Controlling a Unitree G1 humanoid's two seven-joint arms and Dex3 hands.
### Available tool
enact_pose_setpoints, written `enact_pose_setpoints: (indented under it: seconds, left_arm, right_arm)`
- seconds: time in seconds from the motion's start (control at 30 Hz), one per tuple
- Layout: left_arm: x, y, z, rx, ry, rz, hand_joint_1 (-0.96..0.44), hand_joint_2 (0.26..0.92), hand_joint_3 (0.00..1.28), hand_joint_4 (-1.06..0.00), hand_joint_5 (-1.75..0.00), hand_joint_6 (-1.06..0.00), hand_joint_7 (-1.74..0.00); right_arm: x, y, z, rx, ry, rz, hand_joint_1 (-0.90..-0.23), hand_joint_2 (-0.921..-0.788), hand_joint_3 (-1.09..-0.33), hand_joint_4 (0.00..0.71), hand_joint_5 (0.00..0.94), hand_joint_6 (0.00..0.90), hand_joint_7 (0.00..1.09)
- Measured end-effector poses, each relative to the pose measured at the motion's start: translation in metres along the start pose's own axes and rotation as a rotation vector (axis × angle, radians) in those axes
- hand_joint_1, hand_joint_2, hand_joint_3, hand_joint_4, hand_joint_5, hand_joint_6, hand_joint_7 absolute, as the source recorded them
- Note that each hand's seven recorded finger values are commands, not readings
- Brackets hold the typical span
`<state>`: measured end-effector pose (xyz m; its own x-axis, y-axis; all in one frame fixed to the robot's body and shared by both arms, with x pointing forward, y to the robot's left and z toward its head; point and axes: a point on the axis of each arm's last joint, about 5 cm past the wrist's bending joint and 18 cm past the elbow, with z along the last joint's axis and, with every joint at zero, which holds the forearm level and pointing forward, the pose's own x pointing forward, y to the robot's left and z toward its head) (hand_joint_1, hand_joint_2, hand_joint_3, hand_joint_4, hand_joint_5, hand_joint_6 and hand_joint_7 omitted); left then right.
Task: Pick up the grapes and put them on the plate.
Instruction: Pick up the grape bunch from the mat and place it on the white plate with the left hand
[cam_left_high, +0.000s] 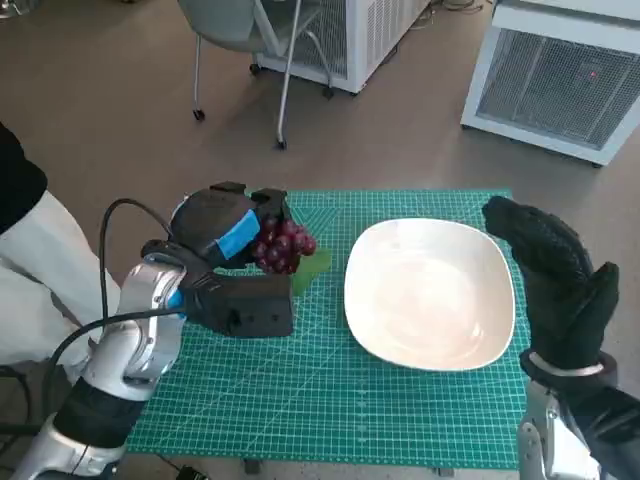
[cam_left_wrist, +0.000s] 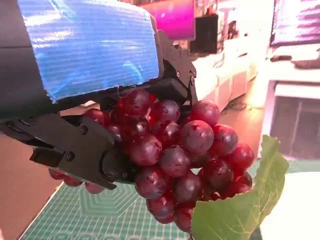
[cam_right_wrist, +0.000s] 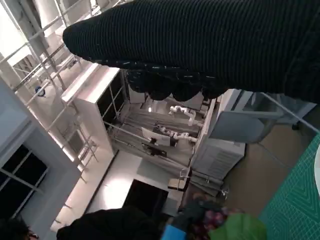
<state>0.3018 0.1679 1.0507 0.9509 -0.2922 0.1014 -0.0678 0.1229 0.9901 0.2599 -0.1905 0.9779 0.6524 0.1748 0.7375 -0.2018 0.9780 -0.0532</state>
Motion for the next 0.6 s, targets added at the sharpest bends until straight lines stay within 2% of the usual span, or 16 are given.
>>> enact_pose_setpoints:
  seconds: [0.23,0.43,0.6]
  left_arm:
    - [0.000,-0.001,0.002,-0.002,-0.016,0.003,0.00,0.920,0.08,-0.66,-1.27,-0.63,-1.08]
    - [0.001,-0.003,0.007,0.001,-0.031,0.007,0.00,0.920,0.07,-0.67,-1.30,-0.66,-1.02]
    - [0.004,-0.010,0.018,0.014,-0.057,0.001,0.00,0.918,0.08,-0.67,-1.32,-0.67,-0.99]
  right_arm:
    - [0.0000,0.000,0.000,0.007,-0.004,-0.002,-0.522,-0.921,-0.664,0.420,0.004,0.044,0.60]
    - [0.0008,0.000,0.002,0.006,-0.013,0.001,-0.522,-0.921,-0.664,0.421,0.004,0.044,0.60]
    - [0.0008,0.000,0.002,0.006,-0.012,0.001,-0.522,-0.921,-0.665,0.420,0.004,0.044,0.60]
